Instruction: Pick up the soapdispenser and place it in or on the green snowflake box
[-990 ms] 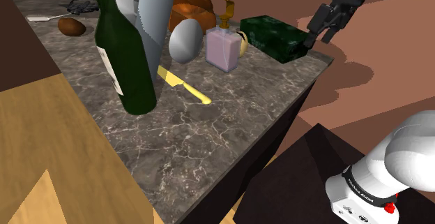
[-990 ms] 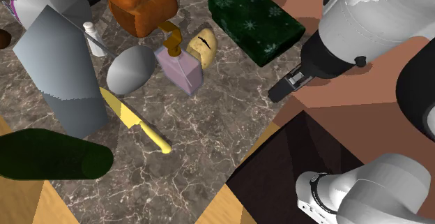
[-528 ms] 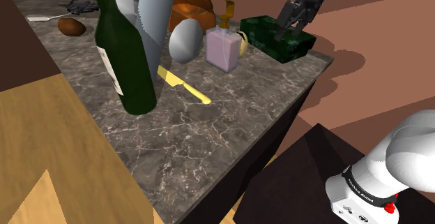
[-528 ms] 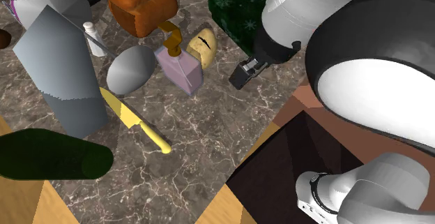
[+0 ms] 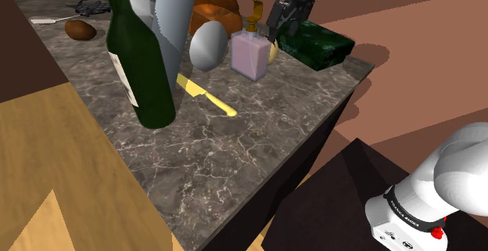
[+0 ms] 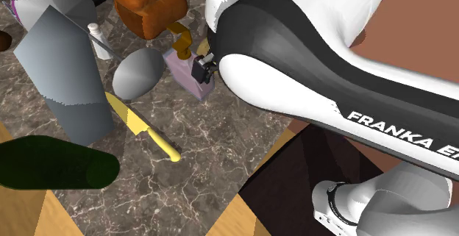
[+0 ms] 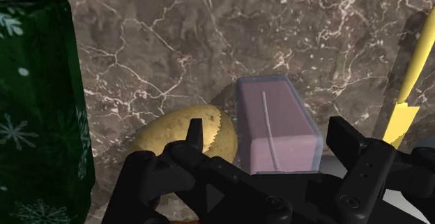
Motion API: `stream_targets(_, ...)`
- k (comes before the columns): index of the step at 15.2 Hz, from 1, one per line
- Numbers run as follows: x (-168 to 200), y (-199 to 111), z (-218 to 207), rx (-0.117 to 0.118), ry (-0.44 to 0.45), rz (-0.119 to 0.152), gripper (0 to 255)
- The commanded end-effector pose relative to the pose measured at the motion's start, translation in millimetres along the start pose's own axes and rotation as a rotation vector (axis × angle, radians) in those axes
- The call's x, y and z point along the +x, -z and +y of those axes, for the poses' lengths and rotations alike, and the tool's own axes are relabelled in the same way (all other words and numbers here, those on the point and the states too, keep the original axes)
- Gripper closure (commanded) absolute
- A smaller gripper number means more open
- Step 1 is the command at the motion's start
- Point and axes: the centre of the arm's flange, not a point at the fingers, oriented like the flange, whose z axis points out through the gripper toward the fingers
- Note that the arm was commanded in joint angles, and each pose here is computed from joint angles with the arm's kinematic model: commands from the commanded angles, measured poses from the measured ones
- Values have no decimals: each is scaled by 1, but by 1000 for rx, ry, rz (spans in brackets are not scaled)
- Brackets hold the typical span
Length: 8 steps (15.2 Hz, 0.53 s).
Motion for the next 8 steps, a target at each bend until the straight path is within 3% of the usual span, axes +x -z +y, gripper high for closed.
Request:
stream_targets(1, 21, -4, -9, -2, 25, 13, 0)
stream_targets(4, 52, -14, -28, -7, 61, 30, 0)
stream_targets(8, 53, -30, -28, -7, 62, 31, 0)
